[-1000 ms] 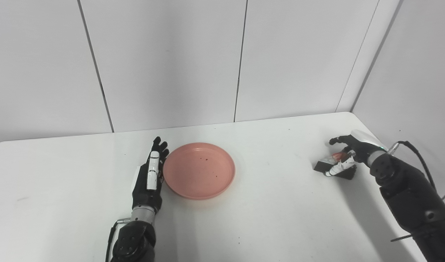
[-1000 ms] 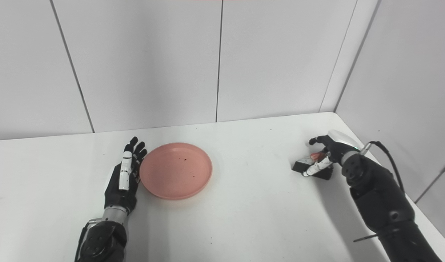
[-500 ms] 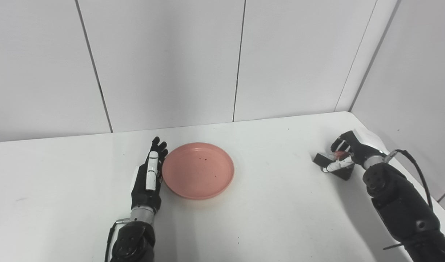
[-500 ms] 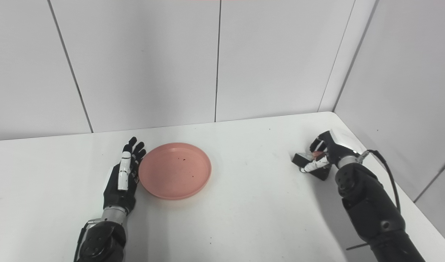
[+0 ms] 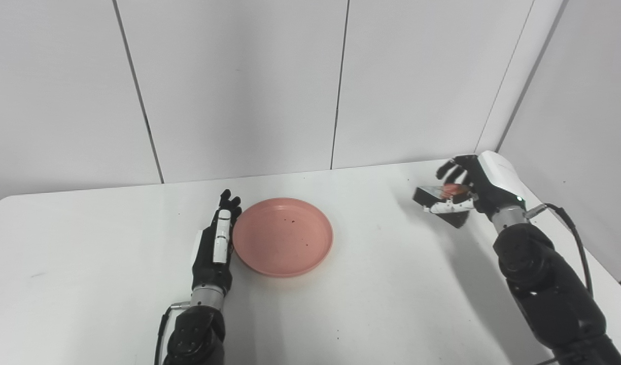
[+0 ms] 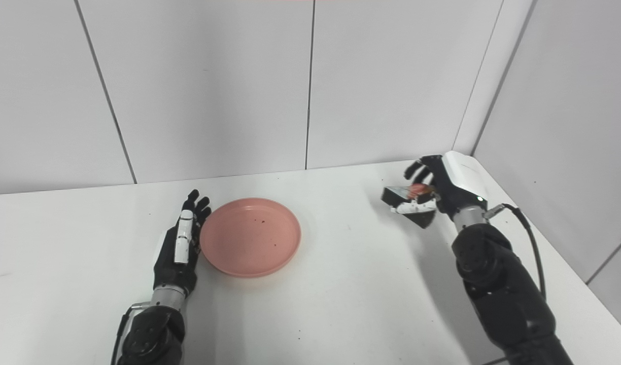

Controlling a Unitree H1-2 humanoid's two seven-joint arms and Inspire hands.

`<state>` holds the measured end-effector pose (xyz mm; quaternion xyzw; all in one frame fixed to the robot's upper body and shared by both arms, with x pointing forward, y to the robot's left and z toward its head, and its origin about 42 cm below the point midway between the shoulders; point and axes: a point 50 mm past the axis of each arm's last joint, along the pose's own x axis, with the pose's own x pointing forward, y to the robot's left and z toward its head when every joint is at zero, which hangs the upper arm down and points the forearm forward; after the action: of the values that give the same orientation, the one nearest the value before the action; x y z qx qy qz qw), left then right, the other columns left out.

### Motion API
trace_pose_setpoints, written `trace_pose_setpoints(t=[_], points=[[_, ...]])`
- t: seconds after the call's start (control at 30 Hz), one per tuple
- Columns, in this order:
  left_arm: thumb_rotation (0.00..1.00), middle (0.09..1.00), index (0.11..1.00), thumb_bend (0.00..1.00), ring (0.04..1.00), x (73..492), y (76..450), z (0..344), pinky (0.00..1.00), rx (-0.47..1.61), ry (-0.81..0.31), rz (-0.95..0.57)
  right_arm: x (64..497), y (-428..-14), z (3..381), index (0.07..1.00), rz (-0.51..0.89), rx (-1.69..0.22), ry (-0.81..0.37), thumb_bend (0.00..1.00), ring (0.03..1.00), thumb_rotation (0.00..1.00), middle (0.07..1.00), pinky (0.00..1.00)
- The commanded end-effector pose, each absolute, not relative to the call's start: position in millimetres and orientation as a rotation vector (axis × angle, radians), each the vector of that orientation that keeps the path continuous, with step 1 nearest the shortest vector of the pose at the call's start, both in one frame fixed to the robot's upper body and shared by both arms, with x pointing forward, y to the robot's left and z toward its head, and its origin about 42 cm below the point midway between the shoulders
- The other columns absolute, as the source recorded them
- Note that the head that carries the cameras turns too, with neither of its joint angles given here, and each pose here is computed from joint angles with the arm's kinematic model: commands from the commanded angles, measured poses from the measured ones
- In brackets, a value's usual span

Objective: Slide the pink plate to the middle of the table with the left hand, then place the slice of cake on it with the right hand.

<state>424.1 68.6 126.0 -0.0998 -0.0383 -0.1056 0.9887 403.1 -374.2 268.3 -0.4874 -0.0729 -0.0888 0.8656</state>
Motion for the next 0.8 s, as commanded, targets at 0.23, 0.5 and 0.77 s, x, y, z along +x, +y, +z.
trace_pose_setpoints(t=[0.23, 0.5, 0.77], points=[[1.00, 0.960, 0.952, 0.56, 0.965, 406, 60, 106, 0.98, -0.191, 0.004, -0.195, 412, -293, 313, 0.467, 0.058, -1.021, -0.379, 0.52, 0.435, 0.00, 0.519, 0.40], [1.00, 0.956, 0.956, 0.55, 0.961, 404, 55, 108, 0.97, -0.162, -0.018, -0.193, 425, -231, 316, 0.472, 0.203, -0.985, -0.462, 0.51, 0.420, 0.00, 0.528, 0.34], [1.00, 0.959, 0.954, 0.54, 0.963, 404, 48, 108, 0.97, -0.153, -0.033, -0.186, 437, -195, 310, 0.459, 0.287, -1.010, -0.443, 0.51, 0.453, 0.00, 0.535, 0.41]])
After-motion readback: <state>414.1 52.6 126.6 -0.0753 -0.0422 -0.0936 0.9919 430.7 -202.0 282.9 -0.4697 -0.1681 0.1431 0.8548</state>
